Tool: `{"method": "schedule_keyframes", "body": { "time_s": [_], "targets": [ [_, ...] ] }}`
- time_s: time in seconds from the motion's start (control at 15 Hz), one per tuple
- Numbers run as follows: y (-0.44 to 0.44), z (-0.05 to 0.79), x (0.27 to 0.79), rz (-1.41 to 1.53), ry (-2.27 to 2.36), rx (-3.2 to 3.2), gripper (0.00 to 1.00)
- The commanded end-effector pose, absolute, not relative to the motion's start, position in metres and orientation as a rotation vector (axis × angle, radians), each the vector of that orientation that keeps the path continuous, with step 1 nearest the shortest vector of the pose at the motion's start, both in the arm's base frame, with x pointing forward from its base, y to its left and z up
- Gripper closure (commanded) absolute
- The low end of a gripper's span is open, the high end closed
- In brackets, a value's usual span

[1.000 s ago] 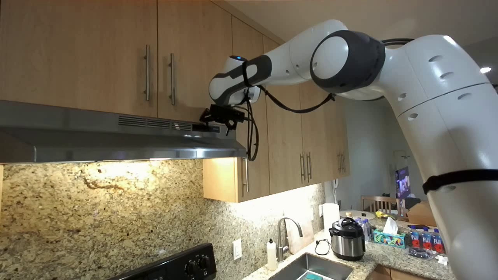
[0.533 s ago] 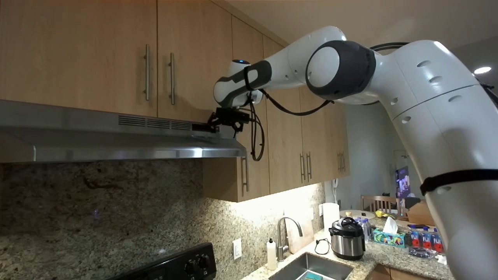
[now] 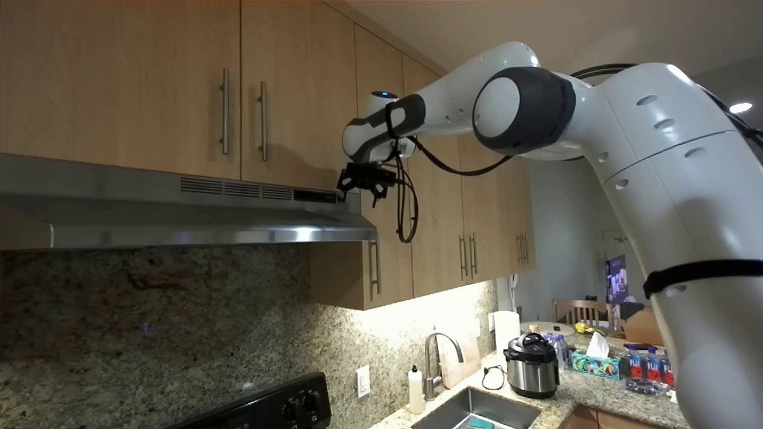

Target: Turn off the stove light

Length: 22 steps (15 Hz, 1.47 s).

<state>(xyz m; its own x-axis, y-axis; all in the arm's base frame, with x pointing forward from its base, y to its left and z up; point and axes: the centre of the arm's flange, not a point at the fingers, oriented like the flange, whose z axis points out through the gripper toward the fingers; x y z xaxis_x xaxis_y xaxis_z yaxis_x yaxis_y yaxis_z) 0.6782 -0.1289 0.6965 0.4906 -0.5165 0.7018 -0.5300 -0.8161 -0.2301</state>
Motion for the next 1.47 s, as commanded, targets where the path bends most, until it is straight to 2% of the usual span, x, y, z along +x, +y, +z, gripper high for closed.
{"method": "schedule_keyframes", "body": {
  "time_s": [0.0,0.6,1.4],
  "targets": [
    [-0.107,0.694,0.652,1.328,-0.946,2.717,0.00],
    [-0.065,0.678,0.586,1.466,-0.833,2.741,0.00],
    [-0.001,0.633,0.489,1.314,-0.546,2.775,0.00]
  ]
}}
